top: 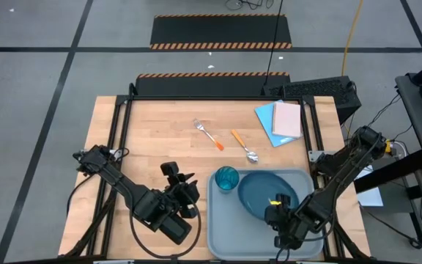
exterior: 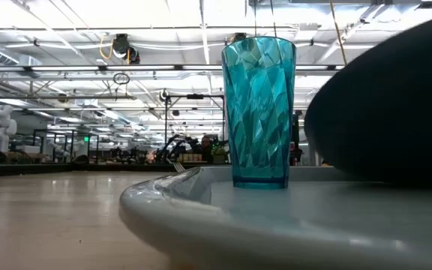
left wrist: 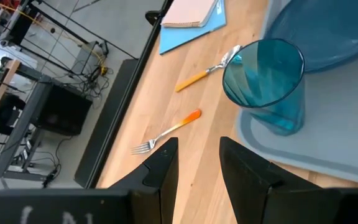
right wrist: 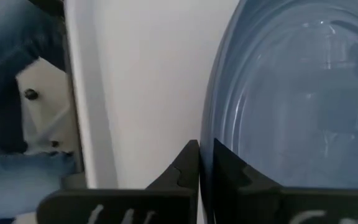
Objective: Pick and place plate/cup/fork/spoon on tray
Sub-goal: Put the blue plate on the center of the gray tray
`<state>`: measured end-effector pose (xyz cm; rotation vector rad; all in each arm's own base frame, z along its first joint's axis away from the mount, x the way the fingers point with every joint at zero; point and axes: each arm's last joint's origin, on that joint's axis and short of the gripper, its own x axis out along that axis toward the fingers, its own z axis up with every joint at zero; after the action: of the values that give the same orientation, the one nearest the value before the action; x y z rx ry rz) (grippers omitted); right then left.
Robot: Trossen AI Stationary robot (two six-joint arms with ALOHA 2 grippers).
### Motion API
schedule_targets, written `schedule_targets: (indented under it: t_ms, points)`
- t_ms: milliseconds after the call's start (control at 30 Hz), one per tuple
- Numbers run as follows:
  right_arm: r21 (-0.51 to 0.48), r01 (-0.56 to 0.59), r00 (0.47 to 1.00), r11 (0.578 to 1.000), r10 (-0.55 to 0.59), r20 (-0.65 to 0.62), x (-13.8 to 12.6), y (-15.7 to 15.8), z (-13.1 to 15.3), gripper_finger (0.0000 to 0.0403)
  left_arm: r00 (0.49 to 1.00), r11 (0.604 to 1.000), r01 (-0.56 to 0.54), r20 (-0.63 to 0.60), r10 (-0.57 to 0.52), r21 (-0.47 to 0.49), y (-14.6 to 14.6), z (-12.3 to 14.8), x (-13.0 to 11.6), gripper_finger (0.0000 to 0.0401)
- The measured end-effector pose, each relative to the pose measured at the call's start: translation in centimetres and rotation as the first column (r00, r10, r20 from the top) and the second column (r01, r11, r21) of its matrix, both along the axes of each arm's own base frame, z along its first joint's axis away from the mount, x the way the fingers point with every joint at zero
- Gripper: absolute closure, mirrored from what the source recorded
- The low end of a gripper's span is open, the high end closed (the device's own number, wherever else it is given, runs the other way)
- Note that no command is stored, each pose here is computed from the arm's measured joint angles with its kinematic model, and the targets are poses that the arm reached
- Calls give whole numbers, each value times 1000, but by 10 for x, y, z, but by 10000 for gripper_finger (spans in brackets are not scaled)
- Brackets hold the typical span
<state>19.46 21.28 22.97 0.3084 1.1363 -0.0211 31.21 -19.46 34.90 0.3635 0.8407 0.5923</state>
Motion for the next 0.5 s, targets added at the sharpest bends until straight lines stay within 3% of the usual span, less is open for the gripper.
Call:
schedule_targets:
  t_ms: [200,500]
  points:
    - [36,1,999,999,-2,41,2,4,1,399,1000,1000,-5,4,5,-3,1,0,1,281]
    - [107,12,997,994,-20,71,0,4,-23,379,1000,1000,-15,15,15,-13,1,0,1,281]
